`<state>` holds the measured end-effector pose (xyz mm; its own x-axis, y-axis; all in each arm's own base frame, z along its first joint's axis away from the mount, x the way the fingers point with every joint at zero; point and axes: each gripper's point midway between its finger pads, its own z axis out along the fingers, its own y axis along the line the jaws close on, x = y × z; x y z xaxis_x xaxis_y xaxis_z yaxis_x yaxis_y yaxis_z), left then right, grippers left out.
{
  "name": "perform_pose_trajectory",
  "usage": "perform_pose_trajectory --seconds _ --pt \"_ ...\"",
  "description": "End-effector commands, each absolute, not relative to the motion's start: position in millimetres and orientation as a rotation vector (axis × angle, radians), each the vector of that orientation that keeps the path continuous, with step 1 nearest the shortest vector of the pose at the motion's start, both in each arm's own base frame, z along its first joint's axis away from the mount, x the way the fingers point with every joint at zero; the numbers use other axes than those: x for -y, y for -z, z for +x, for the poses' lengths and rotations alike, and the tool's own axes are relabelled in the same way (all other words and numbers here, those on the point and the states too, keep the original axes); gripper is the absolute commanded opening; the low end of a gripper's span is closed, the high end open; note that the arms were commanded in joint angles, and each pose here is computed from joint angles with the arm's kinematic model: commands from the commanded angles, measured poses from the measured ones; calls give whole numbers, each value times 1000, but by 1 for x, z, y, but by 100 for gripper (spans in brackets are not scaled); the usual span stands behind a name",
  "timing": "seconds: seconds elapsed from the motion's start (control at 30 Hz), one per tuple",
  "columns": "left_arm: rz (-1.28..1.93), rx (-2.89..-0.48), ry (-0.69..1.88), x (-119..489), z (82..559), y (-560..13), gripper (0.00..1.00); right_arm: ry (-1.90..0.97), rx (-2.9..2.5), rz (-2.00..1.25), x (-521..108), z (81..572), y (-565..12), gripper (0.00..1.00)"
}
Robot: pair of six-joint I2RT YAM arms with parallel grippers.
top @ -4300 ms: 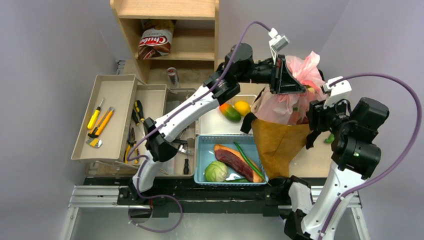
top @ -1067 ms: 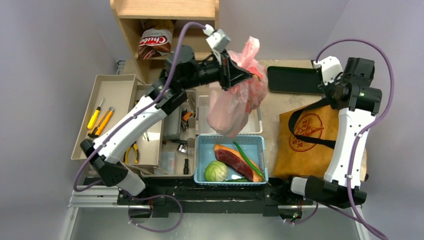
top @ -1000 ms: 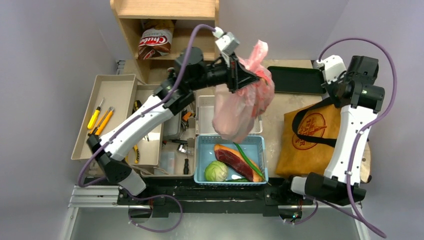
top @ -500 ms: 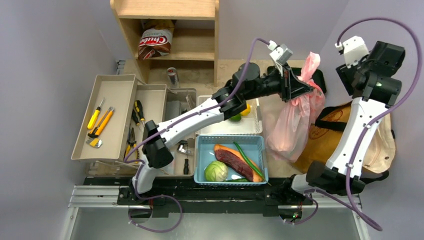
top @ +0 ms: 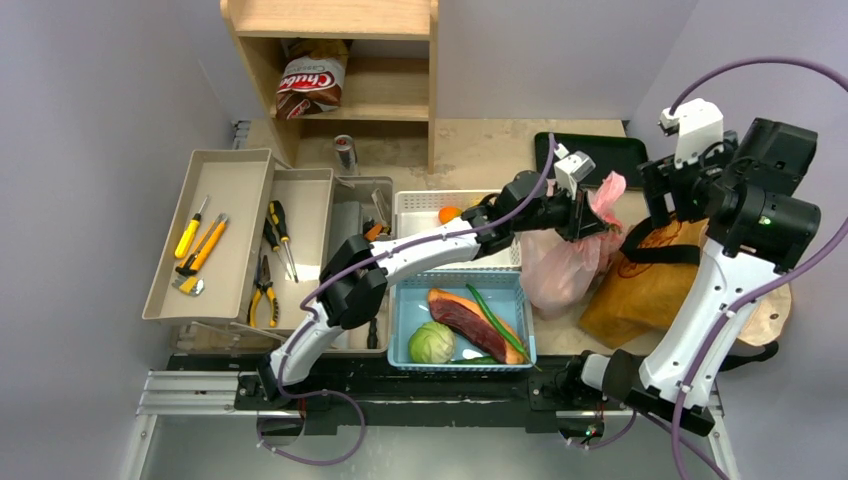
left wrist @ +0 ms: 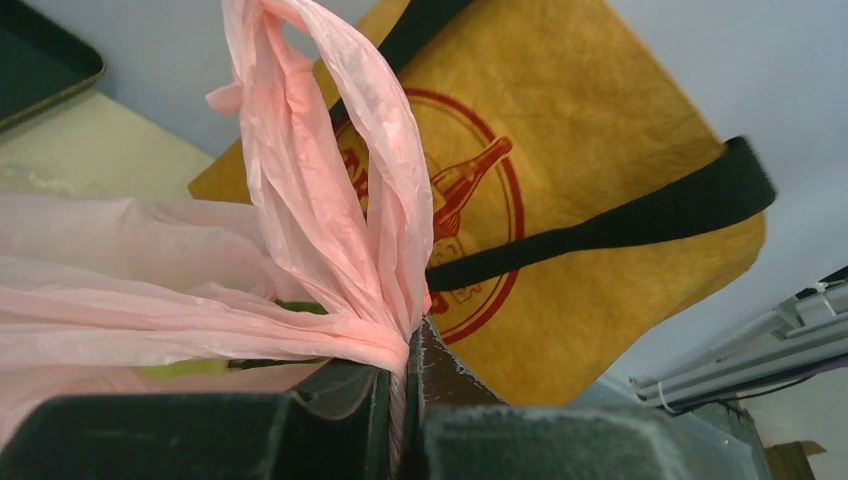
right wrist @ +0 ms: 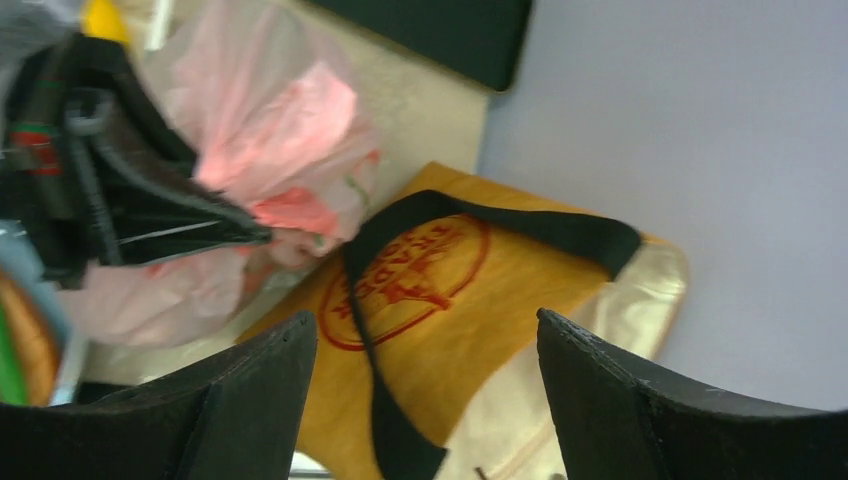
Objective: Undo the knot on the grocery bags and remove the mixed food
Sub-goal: Place the takeout bag at the center of the board.
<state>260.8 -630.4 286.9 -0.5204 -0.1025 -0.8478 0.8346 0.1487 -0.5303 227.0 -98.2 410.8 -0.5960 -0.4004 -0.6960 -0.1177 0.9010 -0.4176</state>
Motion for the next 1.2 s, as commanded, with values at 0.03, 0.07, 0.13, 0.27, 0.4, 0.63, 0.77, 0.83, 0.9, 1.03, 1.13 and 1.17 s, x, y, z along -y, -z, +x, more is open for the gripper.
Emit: perform_pose_trajectory --seconds 0.03,0.07,0.13,0.27,0.4,0.63,0.77,0.83,0.9,1.03,1.13,1.17 --pt "747 -1481 1512 624 256 -323 4 62 -2230 -434 48 221 -375 79" --pt "756 -1478 1503 623 256 -322 4 23 -2230 -438 43 221 -372 79" --pt "745 -1480 1462 620 265 -323 4 -73 -2228 -434 33 224 -366 78" --pt "679 -1395 1413 618 291 -361 1 -247 -2203 -391 14 234 -367 74" --pt "600 -1222 1360 613 307 -416 0 -340 -2140 -368 0 238 -375 70" --pt "534 -1342 1615 626 275 -390 0 -201 -2091 -250 15 241 -386 69" --pt "534 -1400 1692 632 256 -373 0 -151 -2124 -227 25 240 -382 69" --pt "549 -1441 1695 625 258 -361 1 -120 -2146 -250 29 239 -377 68" --pt "576 -1482 1691 610 267 -350 30 -123 -2186 -299 29 235 -366 68" --pt "635 -1590 1591 564 293 -335 58 -102 -2250 -359 36 232 -345 67" --pt "763 -1550 1510 541 289 -349 64 -98 -2263 -406 38 233 -334 65" --pt "789 -1534 1476 534 289 -354 65 -99 -2271 -417 39 234 -330 64"
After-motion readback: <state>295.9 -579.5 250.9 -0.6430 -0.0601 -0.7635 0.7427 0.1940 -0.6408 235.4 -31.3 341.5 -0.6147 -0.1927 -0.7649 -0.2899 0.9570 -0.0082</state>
